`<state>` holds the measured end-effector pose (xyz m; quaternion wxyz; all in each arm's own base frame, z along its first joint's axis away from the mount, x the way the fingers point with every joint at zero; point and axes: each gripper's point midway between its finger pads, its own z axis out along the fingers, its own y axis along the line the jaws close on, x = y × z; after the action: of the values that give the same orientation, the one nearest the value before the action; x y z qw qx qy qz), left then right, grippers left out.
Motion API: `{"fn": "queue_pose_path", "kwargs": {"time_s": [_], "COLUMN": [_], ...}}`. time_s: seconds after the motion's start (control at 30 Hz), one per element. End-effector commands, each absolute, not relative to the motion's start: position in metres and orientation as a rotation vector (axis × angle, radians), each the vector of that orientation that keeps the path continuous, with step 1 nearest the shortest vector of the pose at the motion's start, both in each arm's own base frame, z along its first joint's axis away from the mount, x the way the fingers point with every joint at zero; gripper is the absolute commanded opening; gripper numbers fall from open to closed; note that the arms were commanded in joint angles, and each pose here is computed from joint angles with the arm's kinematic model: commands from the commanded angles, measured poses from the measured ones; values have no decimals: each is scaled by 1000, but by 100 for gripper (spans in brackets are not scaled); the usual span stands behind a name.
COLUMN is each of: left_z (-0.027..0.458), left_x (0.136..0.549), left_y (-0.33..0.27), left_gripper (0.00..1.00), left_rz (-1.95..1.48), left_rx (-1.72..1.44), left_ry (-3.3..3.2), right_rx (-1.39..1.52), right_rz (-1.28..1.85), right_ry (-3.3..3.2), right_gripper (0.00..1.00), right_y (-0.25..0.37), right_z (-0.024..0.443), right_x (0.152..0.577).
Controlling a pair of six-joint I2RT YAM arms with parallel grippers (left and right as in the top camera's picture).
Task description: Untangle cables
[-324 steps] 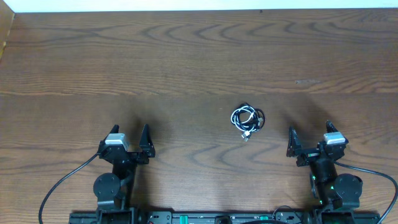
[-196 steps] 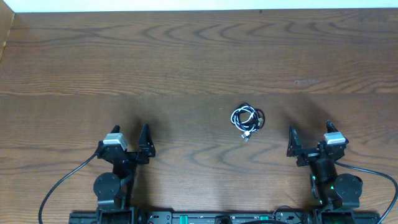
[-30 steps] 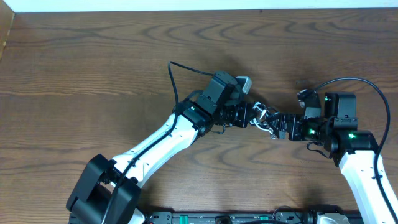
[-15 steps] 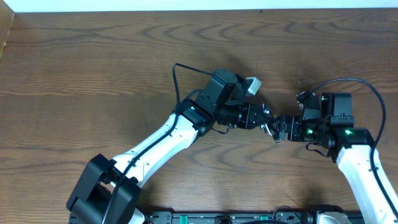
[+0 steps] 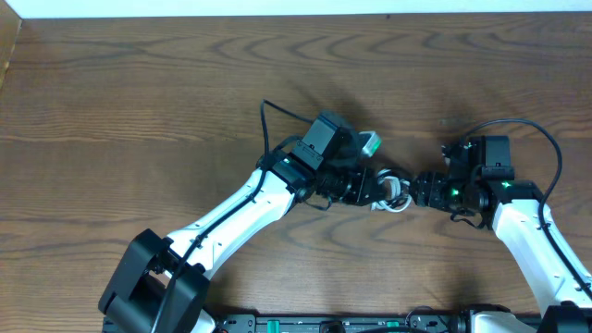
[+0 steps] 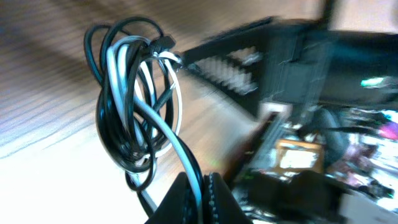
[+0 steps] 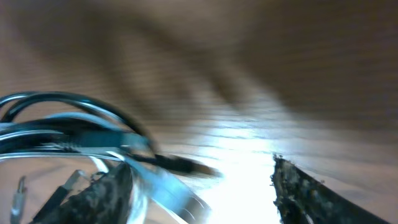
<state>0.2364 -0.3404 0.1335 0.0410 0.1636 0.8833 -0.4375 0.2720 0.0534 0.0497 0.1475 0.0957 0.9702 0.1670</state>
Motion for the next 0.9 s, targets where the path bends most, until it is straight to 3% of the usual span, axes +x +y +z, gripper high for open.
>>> {"fn": "queue_pose_path", "kwargs": {"time_s": [0.0,0.13,0.2,0.33,0.5,0.63,0.87], "left_z": [110,93,90,97,120,149,188], "left_x": [254,259,260,250,237,226,202], "left_y": [-315,-292,-287,-299,-326,-347,-362], "left_gripper": [7,8,7,7,8,7,8], "left_rz": [-1006,-793,-752,-884,-1167,-1423,-1753], "left_rx": [510,495,483,521,655,767,937], "left_ry": [2733,2783,2792,2790,2690,2555,2360], "right_rx": [460,503,492,149,-166,-243,-223], "right_rz": [193,100,164,619,954,939,805], "right_ry": [2834,2852,2850,2798,2641,2636,2683], "right_gripper": [63,64,74,86,86,89,87], "right_y": [18,7,15,72,113,113,99], "right_z": [34,31,32,49,75,74,64], "right_x": [262,256,258,267,266,262,265]}}
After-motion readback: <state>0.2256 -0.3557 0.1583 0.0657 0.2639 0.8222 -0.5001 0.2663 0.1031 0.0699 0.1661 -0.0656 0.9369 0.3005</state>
